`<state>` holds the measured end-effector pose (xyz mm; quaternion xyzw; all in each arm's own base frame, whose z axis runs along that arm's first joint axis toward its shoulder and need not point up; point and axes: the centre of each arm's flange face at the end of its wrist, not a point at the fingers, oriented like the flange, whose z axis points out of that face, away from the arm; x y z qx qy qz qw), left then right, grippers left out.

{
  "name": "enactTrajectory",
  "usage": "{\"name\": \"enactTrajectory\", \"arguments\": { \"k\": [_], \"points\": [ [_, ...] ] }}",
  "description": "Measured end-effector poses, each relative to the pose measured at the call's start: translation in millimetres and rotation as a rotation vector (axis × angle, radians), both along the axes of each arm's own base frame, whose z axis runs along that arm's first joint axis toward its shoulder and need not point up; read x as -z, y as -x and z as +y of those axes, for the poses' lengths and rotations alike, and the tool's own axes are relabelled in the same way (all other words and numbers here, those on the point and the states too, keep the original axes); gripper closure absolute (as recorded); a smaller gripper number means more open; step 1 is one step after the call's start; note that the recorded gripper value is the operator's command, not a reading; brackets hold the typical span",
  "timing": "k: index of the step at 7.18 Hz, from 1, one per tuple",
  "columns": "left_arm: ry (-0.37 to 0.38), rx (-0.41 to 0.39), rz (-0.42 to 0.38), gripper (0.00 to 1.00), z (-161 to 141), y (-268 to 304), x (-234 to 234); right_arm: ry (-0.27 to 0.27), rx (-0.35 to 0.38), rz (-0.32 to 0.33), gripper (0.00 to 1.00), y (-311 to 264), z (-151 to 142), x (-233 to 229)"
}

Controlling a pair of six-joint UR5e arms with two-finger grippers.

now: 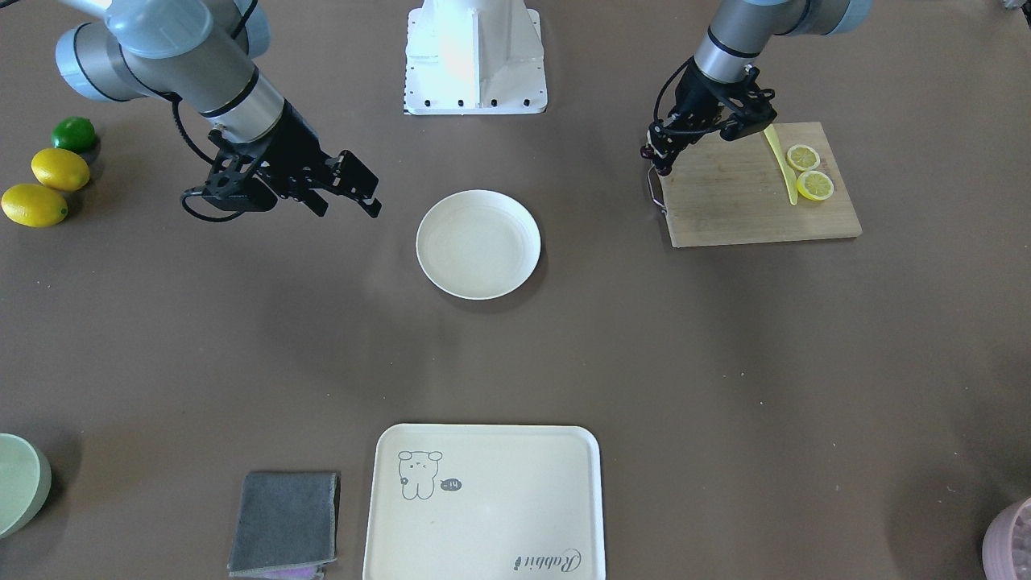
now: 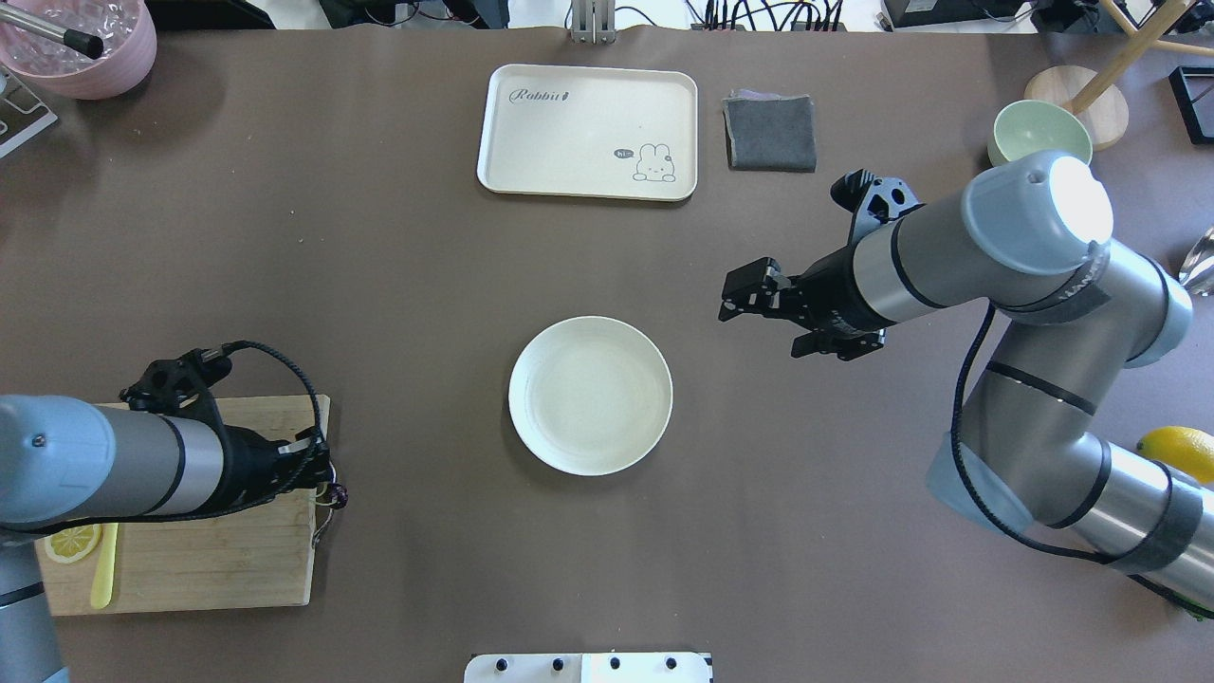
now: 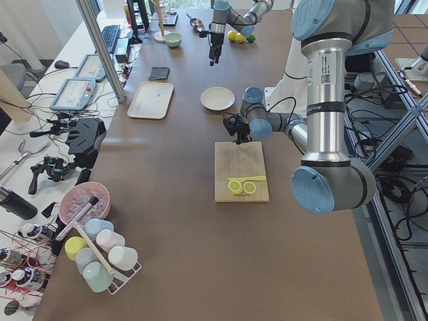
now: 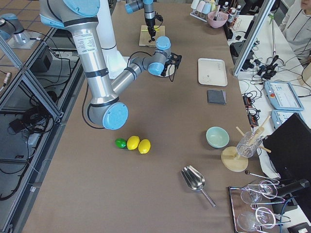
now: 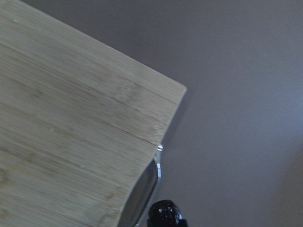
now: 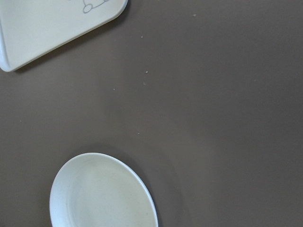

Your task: Place red cherry on plate

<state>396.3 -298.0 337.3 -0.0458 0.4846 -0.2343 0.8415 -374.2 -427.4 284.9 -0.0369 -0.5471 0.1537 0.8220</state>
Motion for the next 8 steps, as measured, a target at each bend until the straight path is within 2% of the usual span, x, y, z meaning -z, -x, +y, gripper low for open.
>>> {"name": "enactTrajectory", "arguments": {
  "k": [3, 4, 6, 8],
  "points": [
    [-0.002, 0.028, 0.026, 0.81, -43, -84, 144, -0.001, 0.030, 0.057, 0.00, -64, -14, -61],
    [-0.005, 0.041, 0.024, 0.80, -57, -113, 174, -0.017, 0.048, 0.086, 0.00, -92, -12, -89],
    [-0.007, 0.050, 0.019, 0.78, -77, -160, 191, -0.048, 0.083, 0.138, 0.00, -150, 5, -142],
    [-0.009, 0.048, 0.012, 0.26, -86, -181, 184, -0.053, 0.098, 0.163, 0.00, -182, 16, -170]
  ]
}}
